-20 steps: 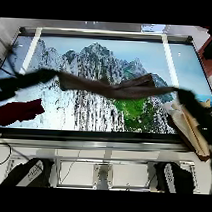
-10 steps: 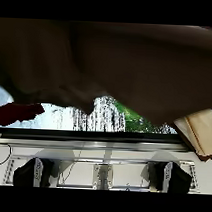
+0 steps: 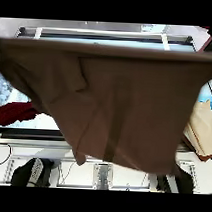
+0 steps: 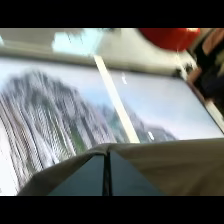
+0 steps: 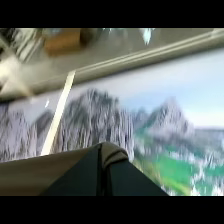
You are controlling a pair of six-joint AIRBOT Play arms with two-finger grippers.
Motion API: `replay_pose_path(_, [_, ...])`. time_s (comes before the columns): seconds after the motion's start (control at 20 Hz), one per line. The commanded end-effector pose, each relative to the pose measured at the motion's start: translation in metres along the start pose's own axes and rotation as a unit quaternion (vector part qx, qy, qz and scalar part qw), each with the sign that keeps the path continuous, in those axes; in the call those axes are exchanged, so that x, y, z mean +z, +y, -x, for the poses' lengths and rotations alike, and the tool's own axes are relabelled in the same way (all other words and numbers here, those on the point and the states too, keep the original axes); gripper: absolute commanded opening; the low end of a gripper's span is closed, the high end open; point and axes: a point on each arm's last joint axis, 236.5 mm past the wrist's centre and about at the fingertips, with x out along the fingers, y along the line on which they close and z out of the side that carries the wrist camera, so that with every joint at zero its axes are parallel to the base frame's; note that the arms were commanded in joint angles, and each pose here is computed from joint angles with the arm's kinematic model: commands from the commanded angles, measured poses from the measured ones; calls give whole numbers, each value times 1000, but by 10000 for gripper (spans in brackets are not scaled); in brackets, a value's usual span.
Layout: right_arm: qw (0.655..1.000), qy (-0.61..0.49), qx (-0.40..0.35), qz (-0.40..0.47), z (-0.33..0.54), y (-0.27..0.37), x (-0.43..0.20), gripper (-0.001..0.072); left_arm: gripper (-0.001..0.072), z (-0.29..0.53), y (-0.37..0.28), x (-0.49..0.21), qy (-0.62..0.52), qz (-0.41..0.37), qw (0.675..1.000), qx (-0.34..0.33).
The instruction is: Fold the shirts.
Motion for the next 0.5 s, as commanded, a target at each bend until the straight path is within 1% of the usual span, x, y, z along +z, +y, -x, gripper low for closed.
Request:
replay_pose_path(0.0, [992,113,-13,-45,-76,-54,-80,24,8,-89,52,-95,153,33,988,14])
replay_pose_path(0.1, [992,107,-26,-58,-121,-66,-101,24,8,-146,81,-140,214,-5,975,60])
replay_pose_path(0.15, [993,98,-33,-60,-142,-69,-107,24,8,-172,93,-154,226,-10,971,81])
replay_pose_path(0.2, [993,92,-39,-57,-164,-69,-114,24,8,-200,107,-161,214,-10,971,106])
replay_pose_path(0.25, [994,83,-47,-54,-185,-70,-120,24,8,-224,119,-166,197,4,973,124])
replay_pose_path(0.4, [994,43,-91,-44,-239,-84,-141,23,8,-278,160,-184,154,82,971,163])
replay_pose_path(0.45, [993,31,-108,-42,-252,-92,-148,23,8,-289,169,-190,154,90,969,169])
